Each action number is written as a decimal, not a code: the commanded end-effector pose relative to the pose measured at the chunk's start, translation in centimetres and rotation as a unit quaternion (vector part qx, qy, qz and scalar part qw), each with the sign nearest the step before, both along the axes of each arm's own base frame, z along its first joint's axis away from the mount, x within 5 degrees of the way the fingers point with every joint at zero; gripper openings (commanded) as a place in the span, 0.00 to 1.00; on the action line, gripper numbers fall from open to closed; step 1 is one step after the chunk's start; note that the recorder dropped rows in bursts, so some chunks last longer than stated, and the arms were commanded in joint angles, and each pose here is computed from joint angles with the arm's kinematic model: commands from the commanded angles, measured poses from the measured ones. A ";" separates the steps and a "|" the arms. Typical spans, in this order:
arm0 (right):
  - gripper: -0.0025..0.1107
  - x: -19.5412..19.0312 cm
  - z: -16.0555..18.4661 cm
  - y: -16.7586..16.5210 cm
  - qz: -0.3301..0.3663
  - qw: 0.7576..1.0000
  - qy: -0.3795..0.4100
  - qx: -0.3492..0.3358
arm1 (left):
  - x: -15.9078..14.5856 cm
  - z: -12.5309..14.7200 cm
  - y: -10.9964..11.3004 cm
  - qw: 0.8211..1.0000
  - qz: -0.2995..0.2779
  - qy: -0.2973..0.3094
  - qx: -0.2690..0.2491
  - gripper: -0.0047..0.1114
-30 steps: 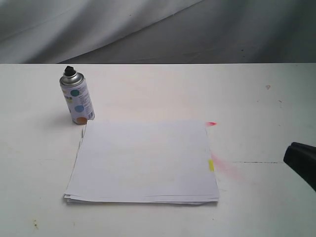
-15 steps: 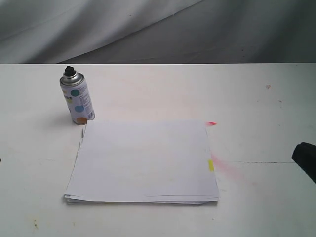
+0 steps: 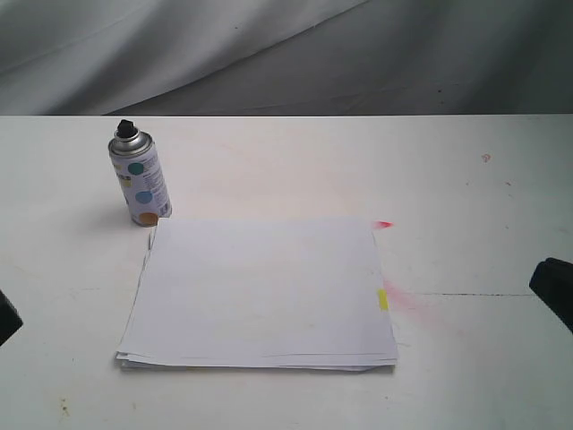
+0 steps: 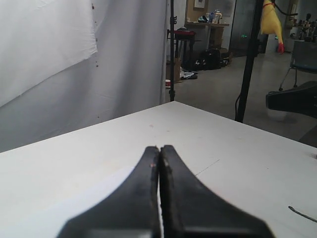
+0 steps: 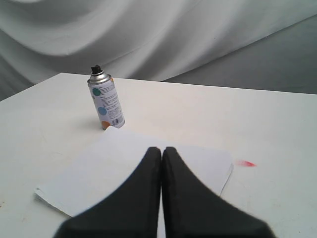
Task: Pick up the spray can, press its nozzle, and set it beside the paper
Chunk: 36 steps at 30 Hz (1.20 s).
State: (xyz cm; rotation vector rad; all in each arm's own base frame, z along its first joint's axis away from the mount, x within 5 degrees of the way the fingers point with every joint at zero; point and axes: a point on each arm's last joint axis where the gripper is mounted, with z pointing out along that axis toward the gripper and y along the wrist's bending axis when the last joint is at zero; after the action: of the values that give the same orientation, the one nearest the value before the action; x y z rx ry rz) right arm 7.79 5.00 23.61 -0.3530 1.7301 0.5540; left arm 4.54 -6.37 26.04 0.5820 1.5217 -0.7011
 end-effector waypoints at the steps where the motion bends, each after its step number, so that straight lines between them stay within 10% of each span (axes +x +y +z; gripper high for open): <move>1: 0.02 0.4 -0.2 -0.6 -0.033 0.999 -0.011 -0.024 | -0.1 -0.1 0.0 1.000 -0.004 0.003 -0.001 0.04; 36: 0.02 -1.2 -3.9 -3.9 -0.197 0.978 -0.037 -0.058 | -0.1 -0.2 0.0 1.000 -0.002 0.002 0.008 0.04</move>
State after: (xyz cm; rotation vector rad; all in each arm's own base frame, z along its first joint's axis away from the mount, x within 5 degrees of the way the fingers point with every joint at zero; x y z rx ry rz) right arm 6.80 1.16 20.04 -0.0950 1.6834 0.1635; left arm 4.55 -6.36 25.90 0.6011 1.5293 -0.6798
